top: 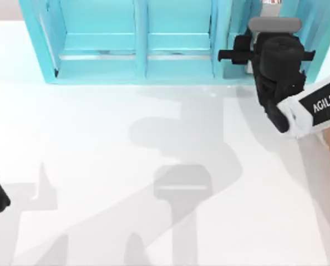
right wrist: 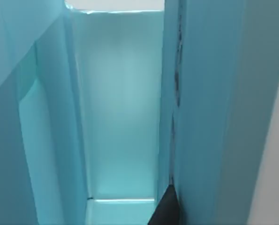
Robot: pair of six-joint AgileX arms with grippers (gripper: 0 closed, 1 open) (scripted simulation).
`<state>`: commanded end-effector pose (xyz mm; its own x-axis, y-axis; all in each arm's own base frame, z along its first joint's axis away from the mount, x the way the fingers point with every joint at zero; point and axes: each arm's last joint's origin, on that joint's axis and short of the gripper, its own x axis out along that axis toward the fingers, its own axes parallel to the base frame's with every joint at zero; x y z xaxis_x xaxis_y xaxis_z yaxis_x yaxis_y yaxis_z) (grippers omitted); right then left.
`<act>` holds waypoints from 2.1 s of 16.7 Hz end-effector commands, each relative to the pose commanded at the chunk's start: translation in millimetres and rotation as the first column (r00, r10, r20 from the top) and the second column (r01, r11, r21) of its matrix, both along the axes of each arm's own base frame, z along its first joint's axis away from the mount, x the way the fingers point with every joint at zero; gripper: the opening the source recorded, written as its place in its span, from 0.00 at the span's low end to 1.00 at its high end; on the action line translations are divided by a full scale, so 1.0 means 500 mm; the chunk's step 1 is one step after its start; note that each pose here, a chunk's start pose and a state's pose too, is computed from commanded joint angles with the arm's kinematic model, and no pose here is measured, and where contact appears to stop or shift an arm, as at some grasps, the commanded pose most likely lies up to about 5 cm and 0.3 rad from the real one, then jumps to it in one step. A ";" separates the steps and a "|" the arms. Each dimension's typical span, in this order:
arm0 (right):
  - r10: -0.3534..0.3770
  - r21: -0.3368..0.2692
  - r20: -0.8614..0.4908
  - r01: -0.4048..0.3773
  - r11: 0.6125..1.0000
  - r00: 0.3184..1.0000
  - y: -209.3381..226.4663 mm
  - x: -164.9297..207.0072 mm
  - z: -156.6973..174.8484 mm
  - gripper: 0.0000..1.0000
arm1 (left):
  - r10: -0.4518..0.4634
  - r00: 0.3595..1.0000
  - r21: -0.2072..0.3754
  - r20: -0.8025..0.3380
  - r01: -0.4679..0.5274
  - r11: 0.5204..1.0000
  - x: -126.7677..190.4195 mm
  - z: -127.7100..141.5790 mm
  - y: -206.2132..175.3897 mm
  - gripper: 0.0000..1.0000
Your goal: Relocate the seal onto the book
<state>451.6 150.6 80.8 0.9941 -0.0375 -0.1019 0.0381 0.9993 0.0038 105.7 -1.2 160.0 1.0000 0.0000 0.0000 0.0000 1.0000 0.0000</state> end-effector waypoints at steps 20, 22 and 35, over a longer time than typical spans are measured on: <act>-0.011 -0.001 0.015 0.011 1.000 1.000 0.027 -0.267 0.346 0.00 | 0.000 1.000 0.000 0.000 0.000 1.000 0.000 0.000 0.000 1.00; -0.007 0.004 0.016 0.007 1.000 1.000 0.019 -0.327 0.380 0.00 | 0.000 1.000 0.000 0.000 0.000 1.000 0.000 0.000 0.000 1.00; 0.014 -0.076 -0.017 -0.015 0.997 1.000 0.020 -0.395 0.379 0.00 | 0.000 1.000 0.000 0.000 0.000 1.000 0.000 0.000 0.000 1.00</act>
<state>254.1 160.6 270.1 0.9928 -0.0315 -0.1156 0.0231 0.9971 -0.0728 105.7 -1.2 160.0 1.0000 0.0000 0.0000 0.0000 1.0000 0.0000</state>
